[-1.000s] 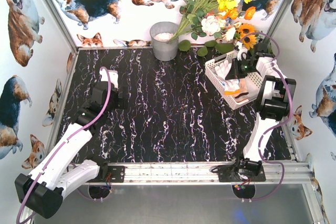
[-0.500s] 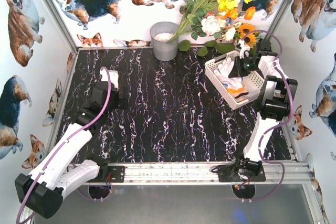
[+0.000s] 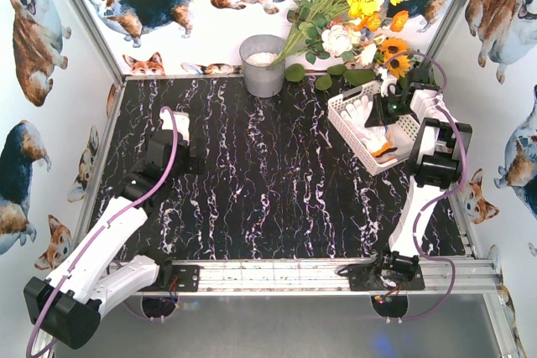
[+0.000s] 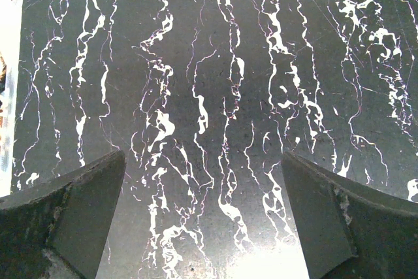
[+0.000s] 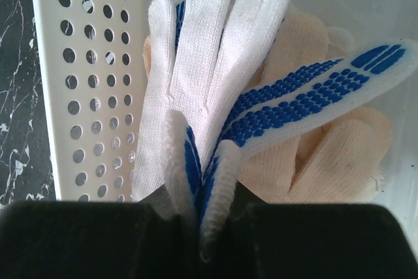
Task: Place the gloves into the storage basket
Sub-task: Place the glove in the bin.
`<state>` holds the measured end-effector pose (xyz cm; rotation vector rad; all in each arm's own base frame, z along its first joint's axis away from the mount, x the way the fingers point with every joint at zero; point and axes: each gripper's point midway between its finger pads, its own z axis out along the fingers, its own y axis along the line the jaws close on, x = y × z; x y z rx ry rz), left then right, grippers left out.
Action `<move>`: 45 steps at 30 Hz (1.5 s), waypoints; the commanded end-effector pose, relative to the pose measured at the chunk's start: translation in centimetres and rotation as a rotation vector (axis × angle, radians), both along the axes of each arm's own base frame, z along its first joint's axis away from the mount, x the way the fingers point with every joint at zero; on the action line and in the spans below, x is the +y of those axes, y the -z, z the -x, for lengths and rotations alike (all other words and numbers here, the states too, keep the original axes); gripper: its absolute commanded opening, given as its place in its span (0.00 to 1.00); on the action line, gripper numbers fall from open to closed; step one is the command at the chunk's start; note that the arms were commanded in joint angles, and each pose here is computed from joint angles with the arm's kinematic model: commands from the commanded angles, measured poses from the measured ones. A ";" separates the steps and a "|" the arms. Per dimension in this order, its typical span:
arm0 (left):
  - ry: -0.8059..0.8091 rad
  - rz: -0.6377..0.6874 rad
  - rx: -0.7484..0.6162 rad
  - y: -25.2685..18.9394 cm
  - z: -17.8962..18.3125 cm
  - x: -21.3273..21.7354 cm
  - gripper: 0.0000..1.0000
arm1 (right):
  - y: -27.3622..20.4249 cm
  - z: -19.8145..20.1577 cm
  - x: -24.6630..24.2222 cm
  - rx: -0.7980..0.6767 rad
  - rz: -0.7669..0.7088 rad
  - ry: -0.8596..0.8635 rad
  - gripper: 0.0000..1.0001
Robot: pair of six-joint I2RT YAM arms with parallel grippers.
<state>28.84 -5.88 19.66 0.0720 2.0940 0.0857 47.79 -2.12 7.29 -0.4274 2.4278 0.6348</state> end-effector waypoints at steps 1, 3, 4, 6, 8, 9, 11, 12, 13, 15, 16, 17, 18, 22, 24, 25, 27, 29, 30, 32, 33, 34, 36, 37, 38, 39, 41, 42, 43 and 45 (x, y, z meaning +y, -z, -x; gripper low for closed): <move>-0.007 -0.008 0.000 0.4 -0.3 0.3 1.00 | -0.9 -2.2 -1.0 -0.083 0.036 0.002 0.00; -0.006 -0.008 0.001 0.4 -0.4 0.2 1.00 | -0.6 -2.1 -1.2 -0.075 0.045 0.008 0.00; -0.007 -0.009 0.002 0.4 -0.4 0.3 1.00 | -0.4 -2.0 -1.3 -0.066 0.050 0.012 0.00; -0.006 -0.010 0.006 0.5 -0.4 0.2 1.00 | -0.1 -1.8 -1.5 -0.048 0.059 0.017 0.12; -0.003 -0.012 0.010 0.6 -0.4 0.2 1.00 | 0.2 -1.6 -1.8 -0.032 0.072 0.031 0.21; -0.003 -0.011 0.009 0.6 -0.4 0.2 1.00 | 0.2 -1.5 -1.8 -0.026 0.074 0.036 0.24; -0.003 -0.012 0.010 0.6 -0.4 0.2 1.00 | 0.2 -1.4 -1.9 -0.028 0.080 0.043 0.29; -0.003 -0.012 0.009 0.6 -0.4 0.2 1.00 | -0.2 -1.5 -1.9 -0.039 0.082 0.047 0.31; -0.002 -0.011 0.007 0.5 -0.4 0.2 1.00 | -0.4 -1.5 -2.0 -0.045 0.084 0.051 0.34; -0.002 -0.010 0.004 0.5 -0.4 0.2 1.00 | -1.1 -1.7 -2.0 -0.066 0.090 0.063 0.36; -0.001 -0.008 0.004 0.4 -0.4 0.2 1.00 | -1.5 -1.8 -2.1 -0.078 0.093 0.068 0.40; -0.001 -0.007 0.003 0.4 -0.4 0.2 1.00 | -1.9 -1.8 -2.2 -0.086 0.097 0.074 0.49; 0.001 -0.007 0.002 0.4 -0.4 0.1 1.00 | -2.4 -1.8 -2.3 -0.095 0.102 0.083 0.58; 0.003 -0.004 -0.001 0.3 -0.4 0.1 1.00 | -4.3 -2.1 -2.7 -0.143 0.126 0.117 0.72; 0.003 -0.002 -0.005 0.2 -0.4 0.1 1.00 | -5.4 -2.2 -2.9 -0.176 0.137 0.140 0.73; 0.004 -0.002 -0.006 0.2 -0.3 0.1 1.00 | -5.9 -2.2 -3.1 -0.191 0.145 0.156 0.73; 0.005 0.001 -0.008 0.1 -0.3 0.1 1.00 | -7.0 -2.3 -3.7 -0.224 0.174 0.200 0.74; 0.007 0.002 -0.011 0.0 -0.3 0.1 1.00 | -7.8 -2.3 -4.5 -0.249 0.208 0.243 0.74; 0.007 0.003 -0.012 0.0 -0.3 0.1 1.00 | -8.2 -2.3 -4.9 -0.261 0.224 0.269 0.74; 0.008 0.005 -0.015 -0.1 -0.3 0.0 1.00 | -9.3 -2.1 -5.8 -0.290 0.264 0.327 0.74; 0.006 0.006 -0.017 -0.1 -0.3 0.1 1.00 | -9.6 -2.0 -6.1 -0.301 0.270 0.354 0.74; 0.007 0.006 -0.018 -0.2 -0.2 0.1 1.00 | -10.0 -1.9 -6.2 -0.315 0.269 0.373 0.74; 0.007 0.007 -0.021 -0.3 -0.2 0.1 1.00 | -10.7 -1.8 -5.8 -0.347 0.244 0.386 0.72; 0.009 0.008 -0.021 -0.3 -0.2 0.0 1.00 | -10.9 -1.8 -5.5 -0.355 0.222 0.394 0.69; 0.009 0.008 -0.022 -0.3 -0.2 0.0 1.00 | -10.8 -1.7 -5.2 -0.349 0.201 0.398 0.66; 0.010 0.009 -0.023 -0.3 -0.2 0.0 1.00 | -10.7 -1.6 -5.1 -0.337 0.188 0.409 0.63; 0.007 0.010 -0.026 -0.4 -0.2 0.1 1.00 | -9.9 -1.3 -5.0 -0.296 0.166 0.436 0.55; 0.007 0.012 -0.029 -0.5 -0.2 0.1 1.00 | -9.5 -1.2 -4.9 -0.277 0.155 0.444 0.52; 0.006 0.011 -0.030 -0.5 -0.2 0.1 1.00 | -9.0 -1.0 -4.7 -0.257 0.142 0.449 0.50; 0.006 0.012 -0.031 -0.5 -0.1 0.1 1.00 | -8.0 -0.7 -4.3 -0.216 0.118 0.457 0.46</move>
